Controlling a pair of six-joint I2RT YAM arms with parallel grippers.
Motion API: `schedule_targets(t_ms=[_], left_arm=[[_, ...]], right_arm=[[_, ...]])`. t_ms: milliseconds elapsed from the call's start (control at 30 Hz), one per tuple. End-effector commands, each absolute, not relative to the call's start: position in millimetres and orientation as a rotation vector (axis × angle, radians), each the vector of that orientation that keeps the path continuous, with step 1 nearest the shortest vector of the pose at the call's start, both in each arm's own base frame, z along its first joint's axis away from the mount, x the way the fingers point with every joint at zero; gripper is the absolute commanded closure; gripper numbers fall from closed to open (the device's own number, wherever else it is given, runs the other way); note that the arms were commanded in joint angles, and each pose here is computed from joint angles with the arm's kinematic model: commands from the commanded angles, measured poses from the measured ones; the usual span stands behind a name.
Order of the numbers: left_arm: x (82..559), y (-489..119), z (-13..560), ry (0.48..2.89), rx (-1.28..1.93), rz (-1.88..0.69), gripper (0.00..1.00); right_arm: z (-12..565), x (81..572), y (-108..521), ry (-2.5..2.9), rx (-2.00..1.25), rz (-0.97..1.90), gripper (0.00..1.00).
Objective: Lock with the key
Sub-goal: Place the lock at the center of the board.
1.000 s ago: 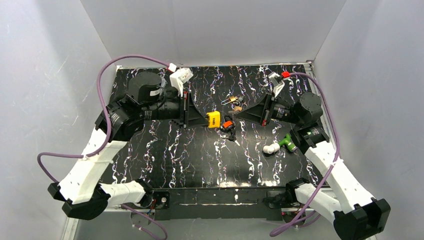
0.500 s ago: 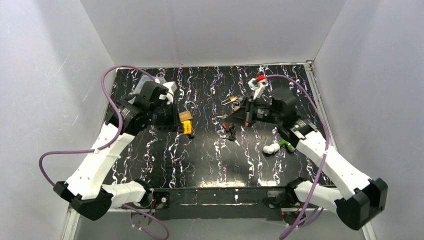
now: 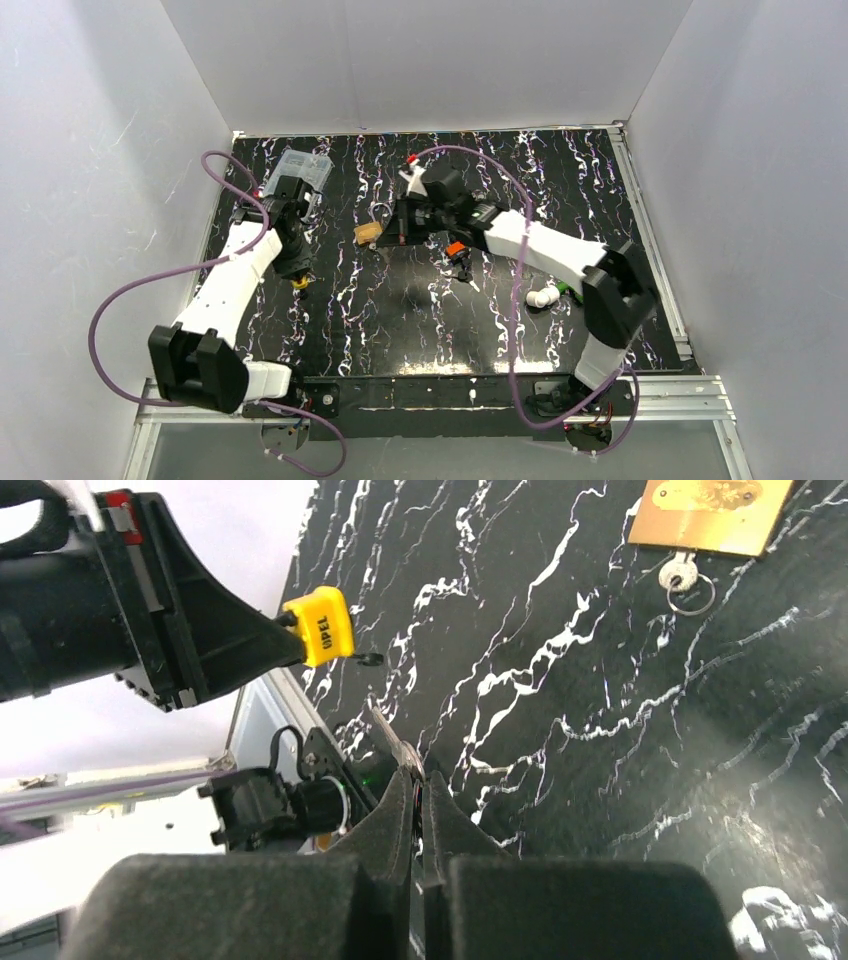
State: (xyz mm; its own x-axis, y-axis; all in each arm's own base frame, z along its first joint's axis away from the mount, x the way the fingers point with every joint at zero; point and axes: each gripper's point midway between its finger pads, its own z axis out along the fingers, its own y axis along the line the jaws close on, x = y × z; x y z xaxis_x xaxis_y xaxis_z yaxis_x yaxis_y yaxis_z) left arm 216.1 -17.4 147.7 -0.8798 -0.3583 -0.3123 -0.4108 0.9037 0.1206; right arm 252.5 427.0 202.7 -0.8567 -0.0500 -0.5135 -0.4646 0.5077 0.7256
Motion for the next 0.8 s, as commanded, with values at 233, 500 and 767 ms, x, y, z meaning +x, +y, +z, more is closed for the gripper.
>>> schedule_targets(t_ms=[233, 500, 767], left_arm=[[235, 33, 101, 2.766, -0.684, 0.671, 0.96], [246, 16, 86, 2.828, -0.651, 0.534, 0.57], [263, 2, 115, 2.773, -0.612, 0.359, 0.21]], right_arm=[[178, 276, 513, 2.328, -0.425, 1.411, 0.99], [142, 278, 532, 2.391, -0.414, 1.442, 0.99], [130, 271, 539, 2.422, -0.445, 1.448, 0.99]])
